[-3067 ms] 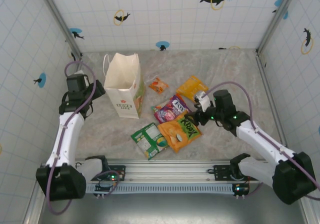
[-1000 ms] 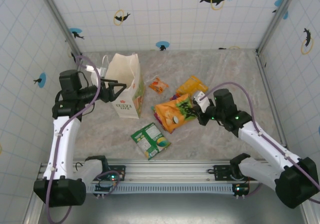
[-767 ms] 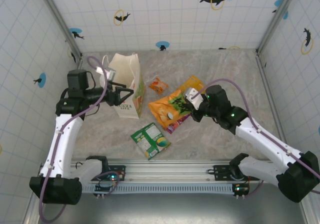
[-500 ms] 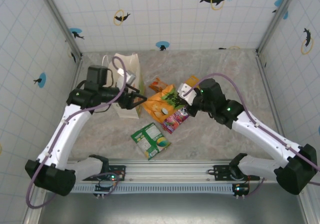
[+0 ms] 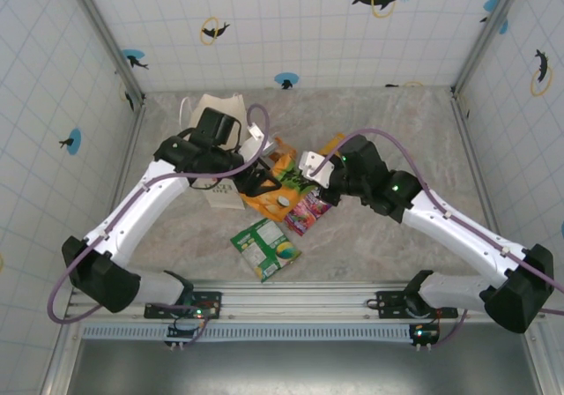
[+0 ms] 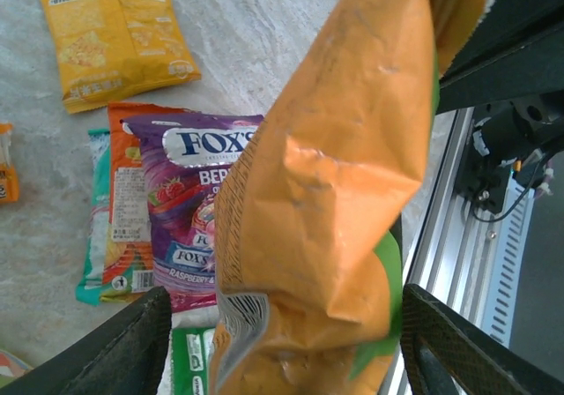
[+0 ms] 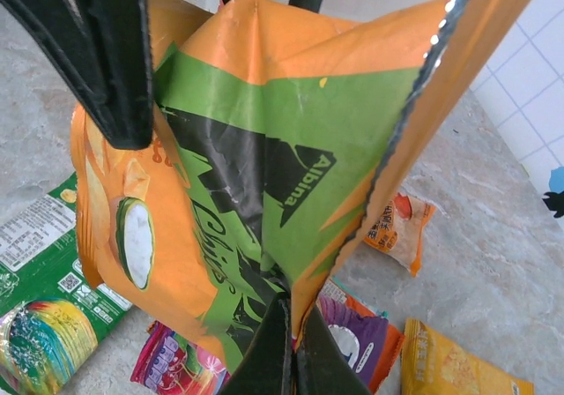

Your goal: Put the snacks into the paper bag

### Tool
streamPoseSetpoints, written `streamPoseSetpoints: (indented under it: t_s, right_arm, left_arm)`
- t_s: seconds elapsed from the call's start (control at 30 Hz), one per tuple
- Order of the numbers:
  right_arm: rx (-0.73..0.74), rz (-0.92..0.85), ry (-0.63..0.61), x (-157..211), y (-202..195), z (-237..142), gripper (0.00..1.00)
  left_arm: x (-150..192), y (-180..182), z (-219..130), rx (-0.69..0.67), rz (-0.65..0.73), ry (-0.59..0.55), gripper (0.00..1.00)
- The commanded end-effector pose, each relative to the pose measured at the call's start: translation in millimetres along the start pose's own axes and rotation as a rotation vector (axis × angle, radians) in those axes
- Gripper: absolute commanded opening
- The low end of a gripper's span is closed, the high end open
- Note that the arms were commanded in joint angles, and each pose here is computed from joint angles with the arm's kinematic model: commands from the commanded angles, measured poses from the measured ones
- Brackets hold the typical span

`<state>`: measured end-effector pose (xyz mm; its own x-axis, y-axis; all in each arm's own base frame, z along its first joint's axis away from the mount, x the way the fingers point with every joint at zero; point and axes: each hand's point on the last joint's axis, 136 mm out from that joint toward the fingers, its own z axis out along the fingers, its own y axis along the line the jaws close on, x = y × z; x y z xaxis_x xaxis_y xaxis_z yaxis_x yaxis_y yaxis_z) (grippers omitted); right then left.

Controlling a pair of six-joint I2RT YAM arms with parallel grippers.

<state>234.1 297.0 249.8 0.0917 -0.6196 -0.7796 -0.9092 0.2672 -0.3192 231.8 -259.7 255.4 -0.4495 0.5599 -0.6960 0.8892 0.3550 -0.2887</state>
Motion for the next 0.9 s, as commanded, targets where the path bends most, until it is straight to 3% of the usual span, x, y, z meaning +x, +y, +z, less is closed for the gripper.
streamPoseSetpoints:
  t_s: [0.0, 0.2, 0.4, 0.57, 0.7, 0.8, 0.87]
  right_arm:
    - [0.029, -0.028, -0.029, -11.5, -6.6, -3.0, 0.00]
    - [0.055, -0.031, -0.047, -15.5, -10.7, -5.6, 0.00]
    - [0.059, -0.025, -0.054, -14.9, -11.0, -4.1, 0.00]
    - [0.074, -0.017, -0.077, -18.3, -12.6, -6.1, 0.00]
    - [0.138, 0.010, -0.114, -21.9, -21.1, -13.7, 0.20]
    - [0.205, 0.065, -0.176, -24.4, -31.7, -25.1, 0.27]
    - [0.239, 0.104, -0.226, -25.4, -36.5, -33.6, 0.41]
  left_arm:
    - [-3.9, -2.4, 0.5, -0.003, 0.042, 0.018, 0.65]
    - [1.3, -1.5, 3.0, -0.021, 0.049, 0.036, 0.59]
    - [-2.5, -4.2, -0.7, -0.031, 0.088, 0.018, 0.33]
    - [-3.7, -3.0, -4.9, -0.060, 0.105, 0.000, 0.24]
    - [-9.7, 0.2, -9.6, -0.097, 0.088, -0.033, 0.13]
    - [-18.9, 3.5, -13.9, -0.128, 0.066, -0.077, 0.11]
    - [-25.0, 1.1, -18.1, -0.131, 0.081, -0.111, 0.08]
